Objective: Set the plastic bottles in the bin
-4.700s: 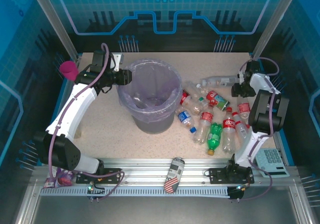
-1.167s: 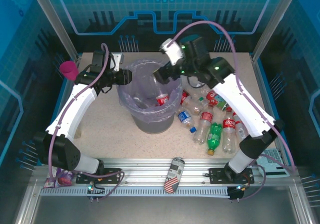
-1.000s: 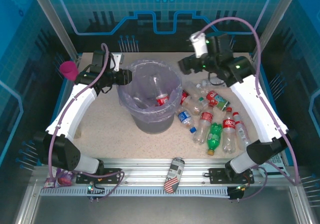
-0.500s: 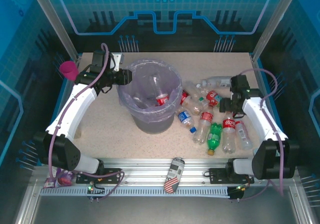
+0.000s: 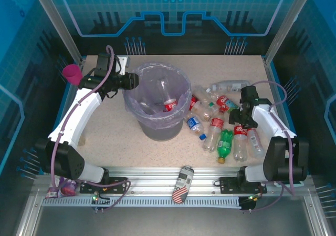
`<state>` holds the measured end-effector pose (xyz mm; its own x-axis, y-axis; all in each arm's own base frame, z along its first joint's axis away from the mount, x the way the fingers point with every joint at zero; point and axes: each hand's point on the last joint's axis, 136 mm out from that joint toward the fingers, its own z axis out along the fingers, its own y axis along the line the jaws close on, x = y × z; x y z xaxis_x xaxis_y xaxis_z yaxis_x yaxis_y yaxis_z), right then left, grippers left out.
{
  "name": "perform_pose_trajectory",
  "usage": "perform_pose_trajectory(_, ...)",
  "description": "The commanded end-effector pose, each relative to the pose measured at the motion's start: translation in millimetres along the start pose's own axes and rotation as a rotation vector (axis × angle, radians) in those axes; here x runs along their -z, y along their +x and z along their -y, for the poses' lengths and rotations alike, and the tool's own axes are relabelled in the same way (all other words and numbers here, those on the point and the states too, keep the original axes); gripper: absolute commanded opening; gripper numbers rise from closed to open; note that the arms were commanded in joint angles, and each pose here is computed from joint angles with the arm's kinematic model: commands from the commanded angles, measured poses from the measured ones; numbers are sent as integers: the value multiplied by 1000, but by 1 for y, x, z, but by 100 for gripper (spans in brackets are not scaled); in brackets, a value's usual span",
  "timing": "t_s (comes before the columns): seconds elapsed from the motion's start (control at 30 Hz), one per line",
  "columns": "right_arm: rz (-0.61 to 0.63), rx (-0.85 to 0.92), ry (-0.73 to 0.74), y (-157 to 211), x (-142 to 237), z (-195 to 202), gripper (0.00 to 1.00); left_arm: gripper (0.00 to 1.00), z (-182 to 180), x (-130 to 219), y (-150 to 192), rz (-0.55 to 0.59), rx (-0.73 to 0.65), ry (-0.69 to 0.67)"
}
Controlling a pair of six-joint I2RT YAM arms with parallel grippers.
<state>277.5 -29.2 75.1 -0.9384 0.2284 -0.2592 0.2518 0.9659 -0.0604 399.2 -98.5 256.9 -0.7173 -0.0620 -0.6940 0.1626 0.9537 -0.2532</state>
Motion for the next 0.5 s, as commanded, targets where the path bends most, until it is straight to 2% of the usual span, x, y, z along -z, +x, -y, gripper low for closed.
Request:
perform_pose_trajectory(0.0,-13,-25,-15,1,-10,0,75,48,-19,-25,44,-161,0,-63)
perform_pose_trajectory(0.47,-62,-29,5,0,-36,-1,70,48,-19,-24,44,-159,-4,-65)
